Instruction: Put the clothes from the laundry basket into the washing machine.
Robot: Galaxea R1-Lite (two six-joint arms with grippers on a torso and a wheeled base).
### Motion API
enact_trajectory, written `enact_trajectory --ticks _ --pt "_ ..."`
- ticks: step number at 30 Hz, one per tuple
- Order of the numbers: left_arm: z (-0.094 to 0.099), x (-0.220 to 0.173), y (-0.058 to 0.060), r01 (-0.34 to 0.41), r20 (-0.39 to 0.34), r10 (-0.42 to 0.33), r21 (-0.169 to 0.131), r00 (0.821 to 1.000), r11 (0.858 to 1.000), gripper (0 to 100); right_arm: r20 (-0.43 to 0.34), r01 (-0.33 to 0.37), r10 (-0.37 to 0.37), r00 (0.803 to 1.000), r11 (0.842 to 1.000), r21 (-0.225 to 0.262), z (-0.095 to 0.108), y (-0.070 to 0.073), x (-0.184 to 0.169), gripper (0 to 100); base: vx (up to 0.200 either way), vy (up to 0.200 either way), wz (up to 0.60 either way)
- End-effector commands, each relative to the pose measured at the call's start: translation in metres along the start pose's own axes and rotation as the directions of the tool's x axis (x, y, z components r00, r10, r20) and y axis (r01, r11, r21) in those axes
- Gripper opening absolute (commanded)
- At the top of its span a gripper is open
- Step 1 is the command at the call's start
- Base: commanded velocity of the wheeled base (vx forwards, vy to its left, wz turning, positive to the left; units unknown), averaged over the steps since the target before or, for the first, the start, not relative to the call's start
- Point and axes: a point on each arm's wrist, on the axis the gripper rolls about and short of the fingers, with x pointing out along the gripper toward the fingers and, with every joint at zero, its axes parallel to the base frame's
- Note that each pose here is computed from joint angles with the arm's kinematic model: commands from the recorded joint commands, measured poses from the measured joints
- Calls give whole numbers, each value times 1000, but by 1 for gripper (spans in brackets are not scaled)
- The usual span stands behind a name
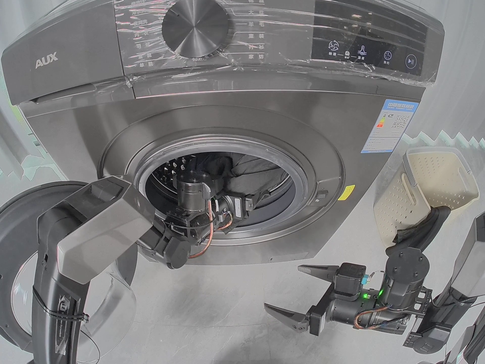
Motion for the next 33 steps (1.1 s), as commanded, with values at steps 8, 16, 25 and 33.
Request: enact_trajectory --ticks 8,16,25,33 --pt "-31 10 -9 24 -60 -23 8 998 1000 100 1 -2 2 1000 1000 -1 0 0 0 100 0 0 0" --pt "-22 15 -1 2 -14 -2 2 1000 1000 0 1 -2 2 1000 1000 -1 0 0 0 100 0 0 0" --pt "17 23 7 -38 145 41 -26 989 999 0 4 -8 8 1000 1000 -1 1 2 1 100 0 0 0" --pt "30 55 13 -78 300 95 -68 949 995 0 3 -10 10 1000 1000 -1 0 2 2 100 0 0 0"
